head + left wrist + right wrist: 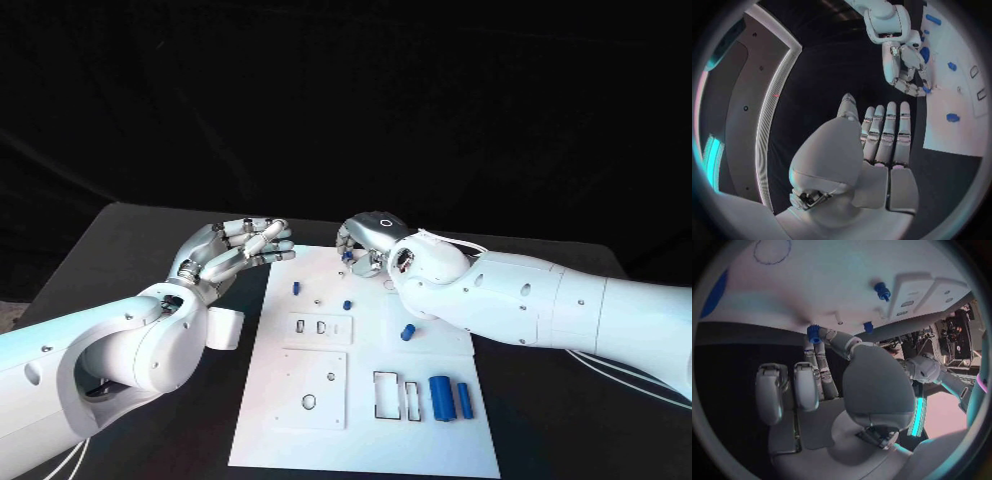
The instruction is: Assemble the parts on the task board
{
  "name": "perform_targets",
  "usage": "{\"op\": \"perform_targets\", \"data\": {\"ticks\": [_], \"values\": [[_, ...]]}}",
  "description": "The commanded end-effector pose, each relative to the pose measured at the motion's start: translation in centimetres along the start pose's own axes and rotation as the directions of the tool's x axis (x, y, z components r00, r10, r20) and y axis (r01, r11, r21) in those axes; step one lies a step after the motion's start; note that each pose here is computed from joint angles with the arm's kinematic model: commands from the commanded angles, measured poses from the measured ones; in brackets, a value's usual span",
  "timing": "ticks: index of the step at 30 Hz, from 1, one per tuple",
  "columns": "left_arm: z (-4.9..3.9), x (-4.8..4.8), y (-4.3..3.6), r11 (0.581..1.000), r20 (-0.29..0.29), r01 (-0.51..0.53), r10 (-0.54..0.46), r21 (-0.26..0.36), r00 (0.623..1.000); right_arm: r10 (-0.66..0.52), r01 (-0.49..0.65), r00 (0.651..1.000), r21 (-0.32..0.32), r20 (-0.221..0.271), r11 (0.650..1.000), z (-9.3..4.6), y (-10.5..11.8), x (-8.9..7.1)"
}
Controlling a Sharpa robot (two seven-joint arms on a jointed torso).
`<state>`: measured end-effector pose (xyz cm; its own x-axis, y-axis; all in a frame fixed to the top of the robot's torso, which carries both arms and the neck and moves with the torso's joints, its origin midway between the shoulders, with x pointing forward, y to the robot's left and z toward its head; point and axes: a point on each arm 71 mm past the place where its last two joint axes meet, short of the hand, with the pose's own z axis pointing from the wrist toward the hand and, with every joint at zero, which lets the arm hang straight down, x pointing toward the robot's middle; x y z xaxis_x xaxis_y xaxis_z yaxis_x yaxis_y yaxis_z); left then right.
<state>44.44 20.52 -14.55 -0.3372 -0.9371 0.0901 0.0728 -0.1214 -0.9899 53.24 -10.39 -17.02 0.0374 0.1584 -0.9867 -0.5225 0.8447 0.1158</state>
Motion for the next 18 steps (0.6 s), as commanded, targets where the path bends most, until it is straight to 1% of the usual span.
{"op": "perform_targets", "data": {"ticks": [1, 7, 14, 18], "values": [[0.05, 0.25, -0.22, 1.000, -0.016, 0.009, -0.009, 0.009, 1.000, -0.003, 0.003, 1.000, -0.009, -0.015, 1.000, -0.01, 0.11, 0.29], [0.07, 0.27, -0.26, 1.000, -0.018, 0.009, -0.009, 0.009, 1.000, -0.007, 0.007, 1.000, -0.004, -0.020, 1.000, 0.20, 0.04, 0.40], [0.08, 0.26, -0.30, 1.000, -0.019, 0.009, -0.009, 0.009, 1.000, -0.015, 0.015, 0.999, 0.000, -0.045, 1.000, 0.45, -0.21, 0.71], [0.08, 0.17, -0.31, 1.000, -0.017, 0.008, -0.008, 0.008, 1.000, -0.011, 0.010, 0.999, -0.008, -0.041, 1.000, 0.24, -0.25, 0.64]]}}
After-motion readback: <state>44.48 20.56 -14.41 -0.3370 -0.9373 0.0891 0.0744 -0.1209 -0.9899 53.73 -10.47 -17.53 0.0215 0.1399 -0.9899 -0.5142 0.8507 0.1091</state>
